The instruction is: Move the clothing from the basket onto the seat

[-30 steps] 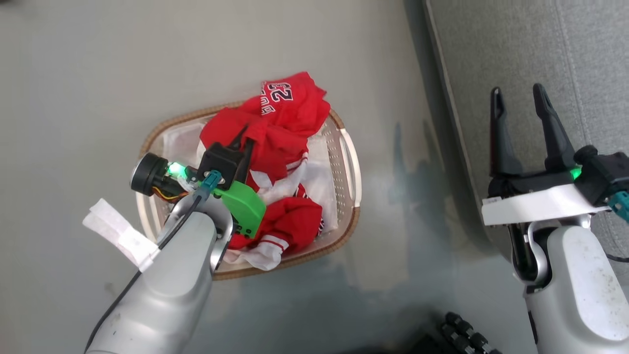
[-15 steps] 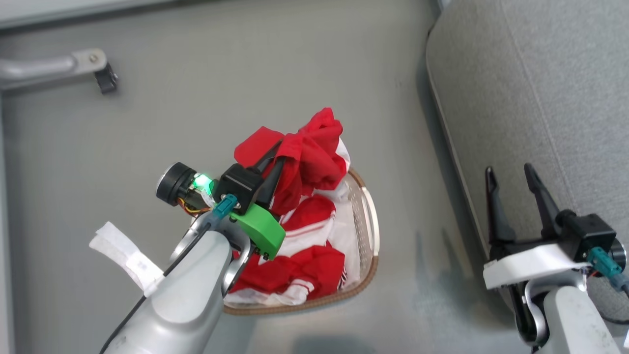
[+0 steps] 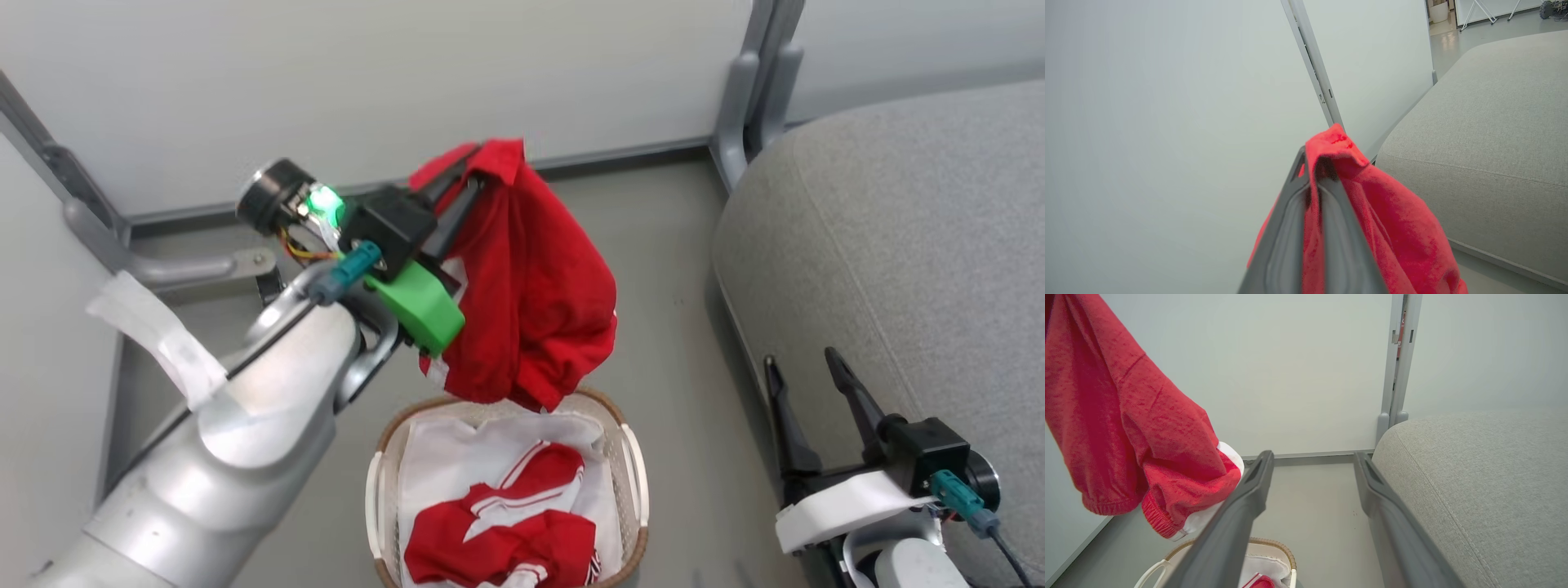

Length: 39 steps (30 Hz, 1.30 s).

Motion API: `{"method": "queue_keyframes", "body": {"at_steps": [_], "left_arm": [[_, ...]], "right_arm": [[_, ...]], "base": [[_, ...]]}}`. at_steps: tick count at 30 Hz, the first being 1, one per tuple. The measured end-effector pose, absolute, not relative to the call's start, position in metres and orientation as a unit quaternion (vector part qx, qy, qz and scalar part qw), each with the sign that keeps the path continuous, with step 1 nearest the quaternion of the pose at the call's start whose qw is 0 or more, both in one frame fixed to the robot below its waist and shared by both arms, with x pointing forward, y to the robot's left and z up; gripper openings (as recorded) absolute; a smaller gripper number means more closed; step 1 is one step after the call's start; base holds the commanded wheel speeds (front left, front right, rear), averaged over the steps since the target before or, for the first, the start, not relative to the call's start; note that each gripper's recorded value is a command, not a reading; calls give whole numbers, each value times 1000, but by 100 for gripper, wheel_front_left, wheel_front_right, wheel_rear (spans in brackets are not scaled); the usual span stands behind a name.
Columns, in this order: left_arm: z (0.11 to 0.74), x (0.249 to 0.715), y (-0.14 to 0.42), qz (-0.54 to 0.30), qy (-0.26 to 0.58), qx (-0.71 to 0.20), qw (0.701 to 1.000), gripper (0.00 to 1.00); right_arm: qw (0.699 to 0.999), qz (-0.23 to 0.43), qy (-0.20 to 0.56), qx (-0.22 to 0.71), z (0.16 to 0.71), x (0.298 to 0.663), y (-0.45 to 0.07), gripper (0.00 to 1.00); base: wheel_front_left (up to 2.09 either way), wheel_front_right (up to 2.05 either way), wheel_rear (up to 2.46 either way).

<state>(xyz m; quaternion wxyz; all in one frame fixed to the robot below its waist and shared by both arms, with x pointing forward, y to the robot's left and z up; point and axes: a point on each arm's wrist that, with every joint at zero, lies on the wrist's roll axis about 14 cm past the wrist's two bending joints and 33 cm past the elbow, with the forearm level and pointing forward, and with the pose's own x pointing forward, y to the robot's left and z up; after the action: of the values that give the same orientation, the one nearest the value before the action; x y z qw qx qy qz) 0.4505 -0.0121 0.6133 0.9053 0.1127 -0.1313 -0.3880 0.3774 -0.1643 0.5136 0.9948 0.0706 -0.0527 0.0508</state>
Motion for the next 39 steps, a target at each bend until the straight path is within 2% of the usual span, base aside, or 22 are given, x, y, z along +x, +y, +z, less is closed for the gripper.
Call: {"method": "queue_keyframes", "body": {"at_steps": [7,15,19,26,33,39], "left_arm": [[685,442,-10,-378,-209,144,891,0],[701,439,-19,-387,-227,151,881,0],[703,434,-24,-394,-234,151,876,0],[707,421,-30,-405,-246,151,867,0],[714,410,-31,-410,-258,153,862,0],[711,404,-33,-417,-255,148,860,0]], "right_arm": [[987,105,-108,50,554,378,-131,100],[974,166,-156,16,591,393,-93,100],[967,208,-145,-14,588,402,-66,100],[962,236,-127,-56,585,424,-50,100],[944,307,-85,-85,562,420,-21,100],[933,339,-85,-89,571,423,-1,100]], "base": [[0,0,0],[0,0,0],[0,0,0],[0,0,0],[0,0,0],[0,0,0]]}}
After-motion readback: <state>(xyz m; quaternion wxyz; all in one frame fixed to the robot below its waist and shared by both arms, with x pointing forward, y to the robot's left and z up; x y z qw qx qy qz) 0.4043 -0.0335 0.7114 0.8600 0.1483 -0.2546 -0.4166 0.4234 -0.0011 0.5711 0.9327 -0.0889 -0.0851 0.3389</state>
